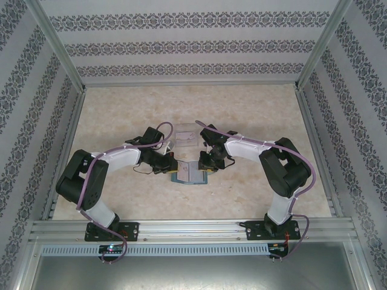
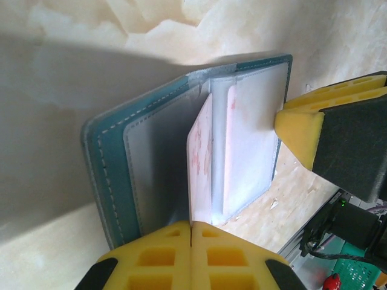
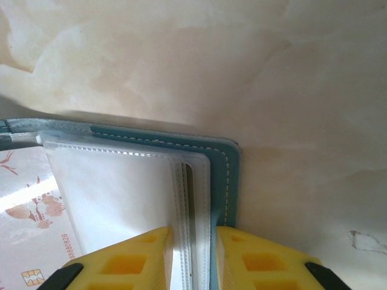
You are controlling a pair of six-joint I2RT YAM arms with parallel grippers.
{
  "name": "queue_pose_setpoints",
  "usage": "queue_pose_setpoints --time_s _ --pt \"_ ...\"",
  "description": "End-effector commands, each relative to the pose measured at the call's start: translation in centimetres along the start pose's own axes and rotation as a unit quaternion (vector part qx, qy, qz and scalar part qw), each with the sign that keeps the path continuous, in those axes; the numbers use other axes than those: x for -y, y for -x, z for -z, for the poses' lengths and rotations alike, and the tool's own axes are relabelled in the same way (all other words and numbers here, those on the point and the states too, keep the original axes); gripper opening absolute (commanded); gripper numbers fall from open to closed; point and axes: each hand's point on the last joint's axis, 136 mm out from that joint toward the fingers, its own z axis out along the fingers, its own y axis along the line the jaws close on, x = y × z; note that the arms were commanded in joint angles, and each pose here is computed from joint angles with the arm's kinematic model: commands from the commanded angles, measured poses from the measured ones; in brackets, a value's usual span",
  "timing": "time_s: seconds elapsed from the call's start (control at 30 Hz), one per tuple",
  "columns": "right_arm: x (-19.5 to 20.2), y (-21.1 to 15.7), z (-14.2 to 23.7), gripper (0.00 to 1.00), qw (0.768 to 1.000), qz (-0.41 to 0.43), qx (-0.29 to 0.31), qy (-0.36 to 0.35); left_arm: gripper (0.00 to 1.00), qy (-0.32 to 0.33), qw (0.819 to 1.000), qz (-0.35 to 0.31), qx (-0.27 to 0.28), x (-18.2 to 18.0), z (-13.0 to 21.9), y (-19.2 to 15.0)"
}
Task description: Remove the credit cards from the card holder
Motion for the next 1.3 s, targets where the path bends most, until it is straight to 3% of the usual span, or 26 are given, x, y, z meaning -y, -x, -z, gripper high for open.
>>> queue_pose_setpoints --time_s 0.0,0.23,0.53,1.27 --pt "1.6 -1.5 -1.7 0.25 0.999 -0.002 -0.030 -0.038 0.04 0.013 1.000 -0.005 0.006 -0.1 0.9 0.3" --pt "1.7 -1.5 -1.8 0.26 0.999 -0.003 -0.032 -0.039 0.06 -0.011 1.000 -0.002 0.005 0.6 0.6 0.6" --pt "1.7 -1.6 -1.9 0.26 0.999 -0.003 -0.034 -0.038 0.16 -0.044 0.999 0.000 0.009 1.8 0.4 1.2" --pt "1.8 -1.7 -2.0 0.25 0.999 -0.004 -0.036 -0.038 0.13 -0.031 0.999 0.005 -0.010 1.5 -0.8 1.3"
